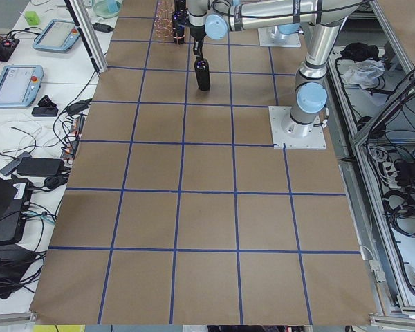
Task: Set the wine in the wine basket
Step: 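Open the left gripper and withdraw it away from the bottle, then move the right gripper from the rack down onto the upright bottle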
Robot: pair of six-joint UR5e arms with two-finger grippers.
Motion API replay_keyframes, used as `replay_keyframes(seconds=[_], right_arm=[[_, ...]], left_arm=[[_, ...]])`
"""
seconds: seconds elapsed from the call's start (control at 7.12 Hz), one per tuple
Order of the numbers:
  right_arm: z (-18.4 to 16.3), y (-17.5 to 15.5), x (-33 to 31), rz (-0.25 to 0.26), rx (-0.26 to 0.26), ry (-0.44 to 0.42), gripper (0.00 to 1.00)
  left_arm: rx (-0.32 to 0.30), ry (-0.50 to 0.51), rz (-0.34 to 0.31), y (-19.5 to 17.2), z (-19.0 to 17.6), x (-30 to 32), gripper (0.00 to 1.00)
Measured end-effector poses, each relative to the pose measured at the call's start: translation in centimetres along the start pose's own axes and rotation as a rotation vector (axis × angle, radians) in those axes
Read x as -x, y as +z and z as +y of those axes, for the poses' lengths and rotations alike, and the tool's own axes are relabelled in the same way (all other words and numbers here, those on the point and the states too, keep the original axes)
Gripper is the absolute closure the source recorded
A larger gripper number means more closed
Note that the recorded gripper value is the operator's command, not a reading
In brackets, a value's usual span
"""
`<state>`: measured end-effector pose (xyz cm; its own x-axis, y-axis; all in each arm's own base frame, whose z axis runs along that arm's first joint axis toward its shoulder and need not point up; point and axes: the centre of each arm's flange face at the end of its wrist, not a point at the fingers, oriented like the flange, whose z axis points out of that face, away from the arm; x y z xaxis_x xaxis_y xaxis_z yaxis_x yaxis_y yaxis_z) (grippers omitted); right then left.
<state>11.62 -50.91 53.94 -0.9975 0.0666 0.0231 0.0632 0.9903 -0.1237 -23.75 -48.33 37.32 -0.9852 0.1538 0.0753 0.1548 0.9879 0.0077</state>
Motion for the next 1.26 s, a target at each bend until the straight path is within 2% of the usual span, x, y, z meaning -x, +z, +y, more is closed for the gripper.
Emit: replay_keyframes(seconds=[0.28,0.56,0.7,0.98,1.26], right_arm=[[-0.1,0.2,-0.1,0.014,0.005,-0.029,0.0],[-0.1,0.3,-0.1,0.015,0.007,-0.04,0.0],[0.0,0.2,0.1,0.013,0.008,-0.042,0.0],[0.1,0.1,0.7,0.005,0.009,-0.041,0.0],[0.3,0.7,4.4,0.0,0.014,-0.051,0.0]], left_arm=[[0.023,-0.012,0.001,-1.0,0.3,0.0,0.0],[0.01,-0.022,0.0,-5.8,0.0,0.1,0.0],[-0.025,-0.042,-0.015,-8.7,-0.8,1.4,0.0],[-0.095,-0.149,-0.055,-12.6,-2.4,8.2,0.0],[-0.122,-0.231,-0.081,-14.6,-2.3,15.7,0.0]])
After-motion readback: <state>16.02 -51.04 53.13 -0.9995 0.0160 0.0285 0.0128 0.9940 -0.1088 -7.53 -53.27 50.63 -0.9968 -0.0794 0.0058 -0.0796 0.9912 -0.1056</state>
